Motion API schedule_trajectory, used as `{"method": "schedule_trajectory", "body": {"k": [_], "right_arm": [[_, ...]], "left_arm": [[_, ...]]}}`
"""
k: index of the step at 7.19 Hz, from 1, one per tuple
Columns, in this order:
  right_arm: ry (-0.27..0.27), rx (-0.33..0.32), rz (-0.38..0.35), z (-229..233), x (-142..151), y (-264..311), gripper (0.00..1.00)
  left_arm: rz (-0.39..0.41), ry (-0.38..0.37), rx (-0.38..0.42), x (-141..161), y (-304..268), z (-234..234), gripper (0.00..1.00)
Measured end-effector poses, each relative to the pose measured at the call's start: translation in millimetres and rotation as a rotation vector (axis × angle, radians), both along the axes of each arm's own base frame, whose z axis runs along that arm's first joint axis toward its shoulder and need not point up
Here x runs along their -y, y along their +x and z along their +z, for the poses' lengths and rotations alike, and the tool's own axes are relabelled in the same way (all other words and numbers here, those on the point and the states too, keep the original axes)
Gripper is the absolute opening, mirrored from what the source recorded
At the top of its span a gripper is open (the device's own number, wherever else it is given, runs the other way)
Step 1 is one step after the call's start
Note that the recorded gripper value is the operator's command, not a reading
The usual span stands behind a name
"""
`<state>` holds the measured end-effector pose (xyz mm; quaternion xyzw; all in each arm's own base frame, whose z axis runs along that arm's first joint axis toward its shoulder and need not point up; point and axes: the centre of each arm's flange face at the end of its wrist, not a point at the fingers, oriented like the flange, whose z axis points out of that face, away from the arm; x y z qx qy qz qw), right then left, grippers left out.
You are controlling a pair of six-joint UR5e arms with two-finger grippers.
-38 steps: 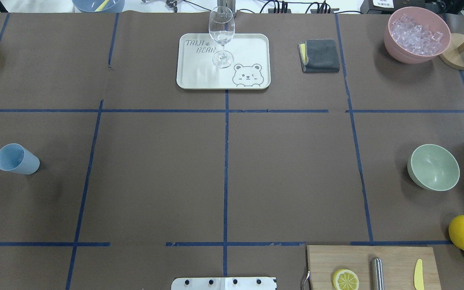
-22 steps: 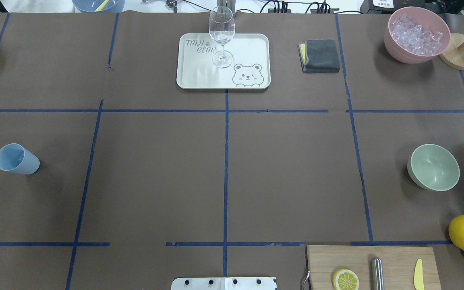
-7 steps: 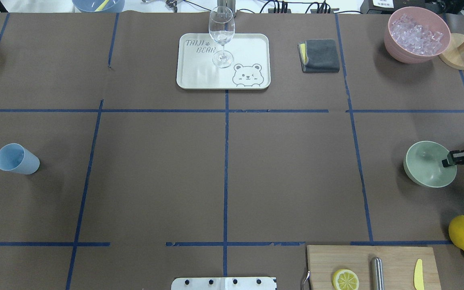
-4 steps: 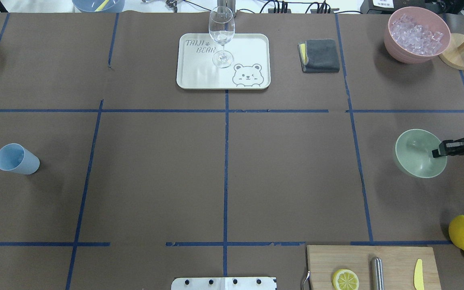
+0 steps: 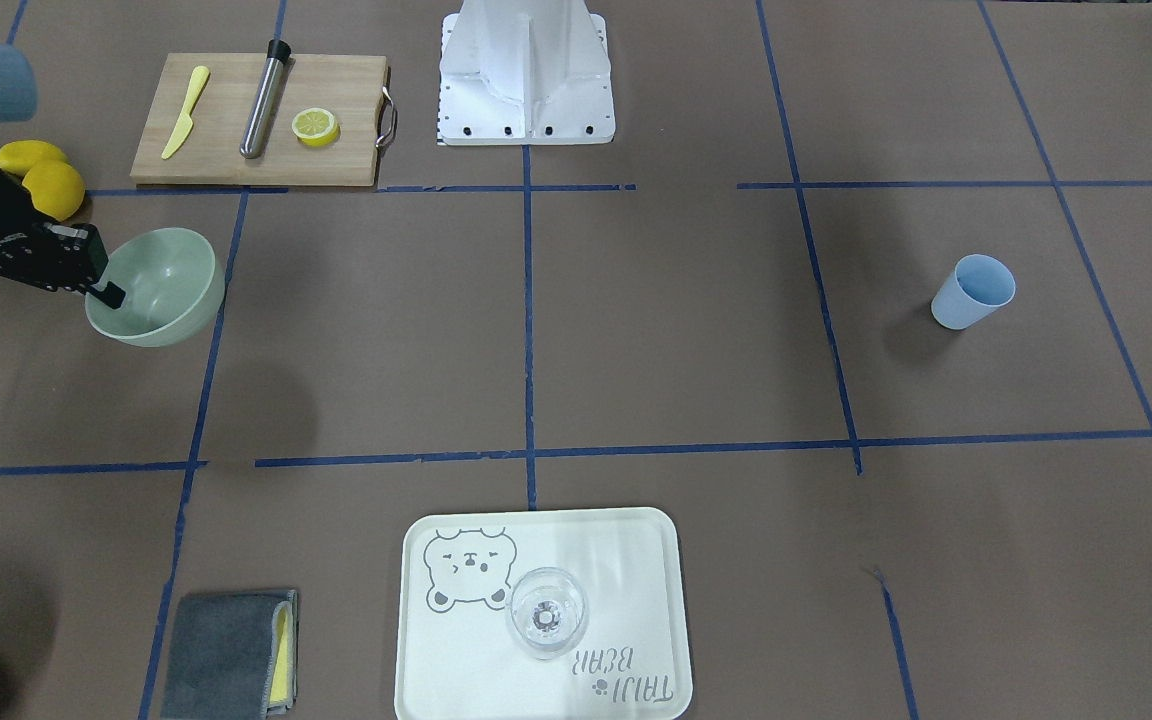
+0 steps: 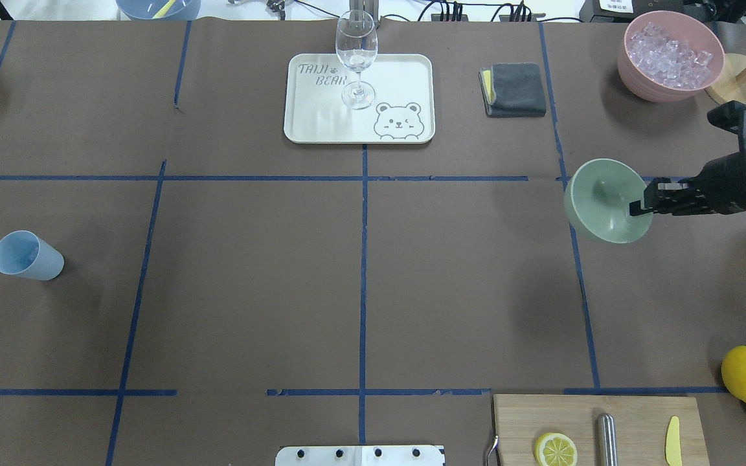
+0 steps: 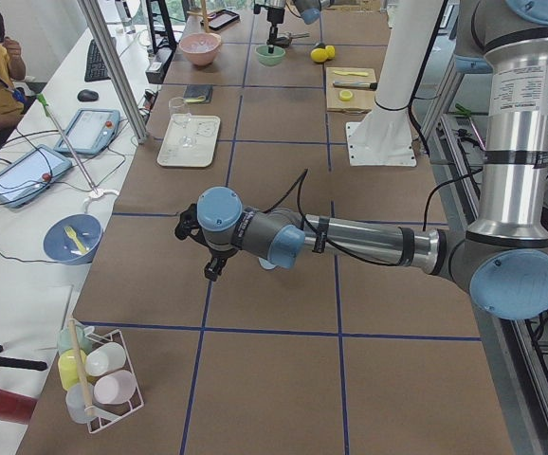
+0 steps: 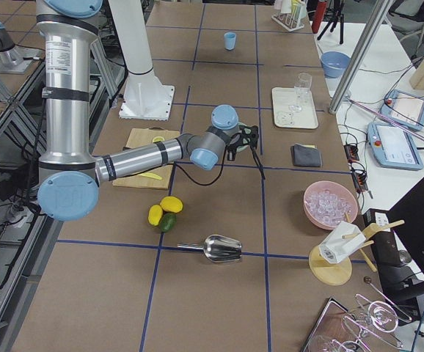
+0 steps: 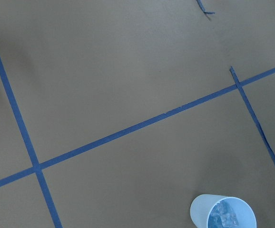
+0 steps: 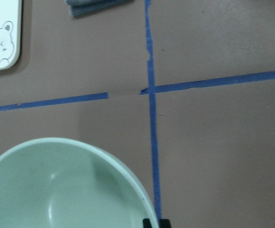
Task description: Pour ice into bowl
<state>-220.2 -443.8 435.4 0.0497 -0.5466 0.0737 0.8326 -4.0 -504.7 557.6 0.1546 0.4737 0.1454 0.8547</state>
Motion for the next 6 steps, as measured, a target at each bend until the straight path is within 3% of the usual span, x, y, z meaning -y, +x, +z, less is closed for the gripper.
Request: {"method": "schedule_trajectory", "body": {"k": [3, 4, 6], "right_arm": [[-0.068, 0.102, 0.036, -84.7, -4.5, -92.9, 0.00], [-0.084, 0.111, 0.047, -111.8, -13.2, -133.0, 0.00], [-0.117, 0.059, 0.076, -192.0, -33.1, -235.6, 0.00]], "left_arm": [[0.001, 0.003, 0.000, 0.1, 0.2, 0.1, 1.00], [0.001, 0.017, -0.001, 0.3, 0.2, -1.5, 1.00], [0.014, 0.044, -0.003, 0.6, 7.2, -4.1, 1.00]]}}
